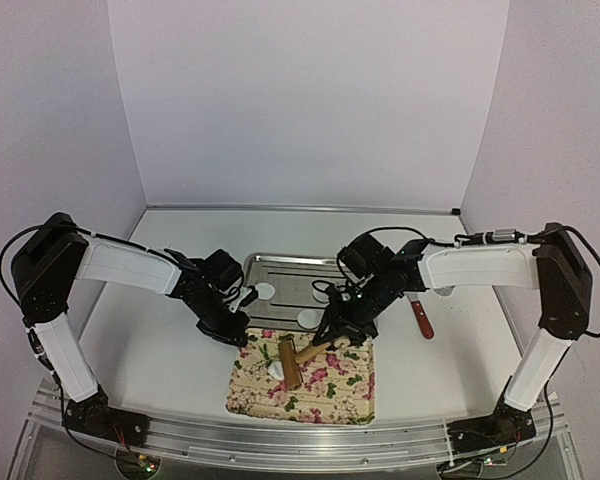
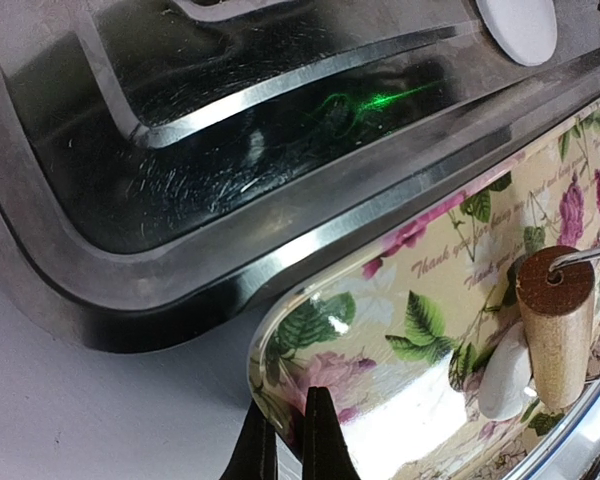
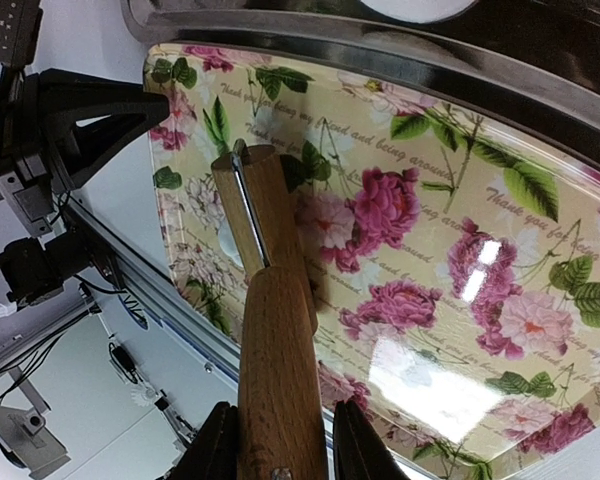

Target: Roll out the dumpling wrappers from the dough

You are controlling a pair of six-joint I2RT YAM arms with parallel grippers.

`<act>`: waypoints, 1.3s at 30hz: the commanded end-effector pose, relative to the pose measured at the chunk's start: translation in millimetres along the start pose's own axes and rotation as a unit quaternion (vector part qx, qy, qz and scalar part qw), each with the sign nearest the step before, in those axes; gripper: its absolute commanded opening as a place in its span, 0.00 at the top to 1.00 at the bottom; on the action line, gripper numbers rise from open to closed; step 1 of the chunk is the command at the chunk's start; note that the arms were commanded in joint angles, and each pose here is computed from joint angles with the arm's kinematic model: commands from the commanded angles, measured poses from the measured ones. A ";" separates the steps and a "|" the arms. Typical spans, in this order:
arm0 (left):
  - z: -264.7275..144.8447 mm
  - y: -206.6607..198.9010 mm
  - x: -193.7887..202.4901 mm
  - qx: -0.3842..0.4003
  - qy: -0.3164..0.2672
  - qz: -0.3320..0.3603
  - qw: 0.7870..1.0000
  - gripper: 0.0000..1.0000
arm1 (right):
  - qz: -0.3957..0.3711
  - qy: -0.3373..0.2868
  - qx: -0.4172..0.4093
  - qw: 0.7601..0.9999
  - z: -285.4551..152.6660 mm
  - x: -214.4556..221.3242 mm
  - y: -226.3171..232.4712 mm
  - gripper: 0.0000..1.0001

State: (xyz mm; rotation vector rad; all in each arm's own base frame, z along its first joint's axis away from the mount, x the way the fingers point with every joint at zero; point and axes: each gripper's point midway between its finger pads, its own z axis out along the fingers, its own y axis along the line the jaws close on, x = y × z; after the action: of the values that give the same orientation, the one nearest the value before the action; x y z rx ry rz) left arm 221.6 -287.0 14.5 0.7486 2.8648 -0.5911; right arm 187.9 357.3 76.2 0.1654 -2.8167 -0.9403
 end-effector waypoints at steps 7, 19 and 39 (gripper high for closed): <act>9.0 -13.4 15.2 0.013 0.031 0.040 0.999 1.00 | 0.042 -0.028 0.221 0.974 53.0 7.9 -110.4 1.00; 8.1 -14.7 14.6 0.013 0.029 0.042 0.999 1.00 | 0.035 -0.022 0.223 0.974 74.4 8.5 -96.4 1.00; 8.4 -16.0 14.7 0.011 0.029 0.045 0.999 1.00 | 0.030 -0.010 0.218 0.975 95.4 8.9 -84.4 1.00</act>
State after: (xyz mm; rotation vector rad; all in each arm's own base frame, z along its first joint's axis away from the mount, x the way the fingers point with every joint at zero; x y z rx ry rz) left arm 223.5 -279.3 13.4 0.7382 2.8813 -0.5212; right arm 182.6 417.5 72.7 0.2238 -2.8138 -0.9858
